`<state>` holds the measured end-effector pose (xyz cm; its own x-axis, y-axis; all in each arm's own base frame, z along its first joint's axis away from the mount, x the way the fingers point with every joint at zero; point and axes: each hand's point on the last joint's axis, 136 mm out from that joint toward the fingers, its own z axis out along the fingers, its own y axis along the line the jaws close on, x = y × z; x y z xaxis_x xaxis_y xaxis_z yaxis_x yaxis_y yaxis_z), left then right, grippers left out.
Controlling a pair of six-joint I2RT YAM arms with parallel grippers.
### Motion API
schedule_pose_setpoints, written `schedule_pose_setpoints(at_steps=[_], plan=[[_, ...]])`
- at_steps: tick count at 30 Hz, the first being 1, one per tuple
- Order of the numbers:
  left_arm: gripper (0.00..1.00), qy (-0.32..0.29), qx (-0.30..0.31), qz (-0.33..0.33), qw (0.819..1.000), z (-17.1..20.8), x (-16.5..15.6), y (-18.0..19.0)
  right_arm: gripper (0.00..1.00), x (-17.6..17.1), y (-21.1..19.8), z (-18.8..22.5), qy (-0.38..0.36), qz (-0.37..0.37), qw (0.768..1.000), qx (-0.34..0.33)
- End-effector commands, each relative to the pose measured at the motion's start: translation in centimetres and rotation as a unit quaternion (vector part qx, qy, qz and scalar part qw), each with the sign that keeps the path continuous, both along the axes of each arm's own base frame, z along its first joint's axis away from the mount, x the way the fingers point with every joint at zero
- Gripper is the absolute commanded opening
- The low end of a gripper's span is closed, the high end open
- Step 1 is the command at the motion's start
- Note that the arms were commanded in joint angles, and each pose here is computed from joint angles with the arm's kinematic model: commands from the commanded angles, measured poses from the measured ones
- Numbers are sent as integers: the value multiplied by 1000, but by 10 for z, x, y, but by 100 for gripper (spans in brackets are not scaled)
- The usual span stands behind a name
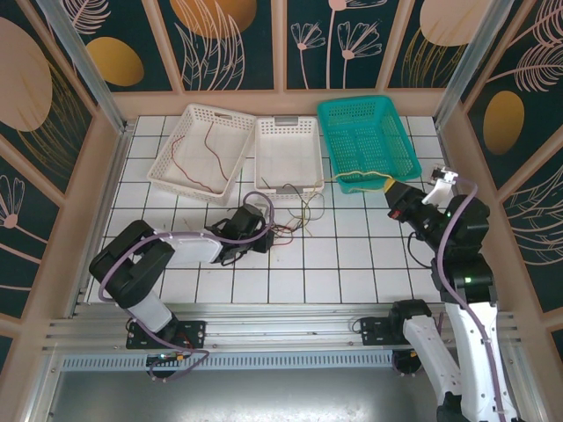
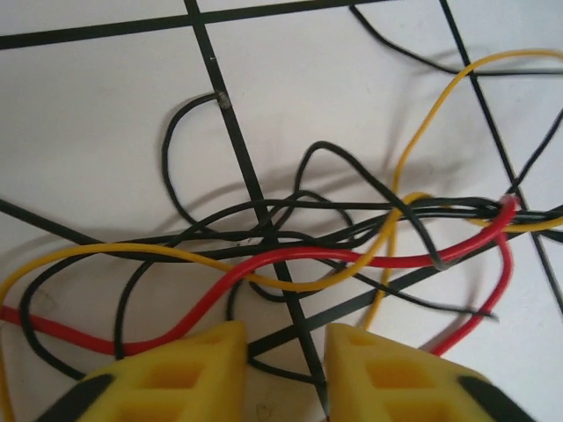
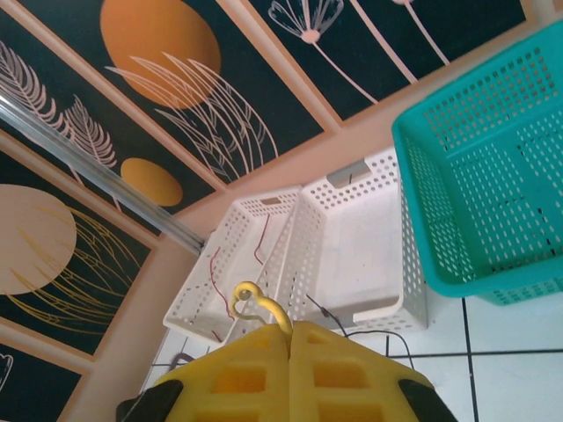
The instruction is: Untangle the cables
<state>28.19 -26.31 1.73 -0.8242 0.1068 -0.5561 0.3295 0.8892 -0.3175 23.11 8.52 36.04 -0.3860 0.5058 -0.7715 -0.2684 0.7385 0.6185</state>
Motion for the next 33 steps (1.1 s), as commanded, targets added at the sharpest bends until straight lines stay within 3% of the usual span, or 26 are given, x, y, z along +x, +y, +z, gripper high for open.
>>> schedule_pose_setpoints(at_steps=[1,2,8,18,29,33], plan=[[7,6,6,5,1000,-7,0,2,0,-9,-7,18,-23,-17,999,-15],[0,4,10,8,1000,-8,0,5,0,-10,-10,20,-24,-24,999,-16],[0,-15,18,32,999,6,2,23,0,-15,-41,33,-21,-112,993,-28],[0,-54,-1,108,993,52,13,66,0,-50,-101,84,-80,-277,957,-15],[0,-67,-39,112,991,81,17,64,0,-44,-88,109,-99,-240,966,-15],[0,-75,-55,107,990,97,19,59,0,-28,-55,112,-107,-153,982,-15]])
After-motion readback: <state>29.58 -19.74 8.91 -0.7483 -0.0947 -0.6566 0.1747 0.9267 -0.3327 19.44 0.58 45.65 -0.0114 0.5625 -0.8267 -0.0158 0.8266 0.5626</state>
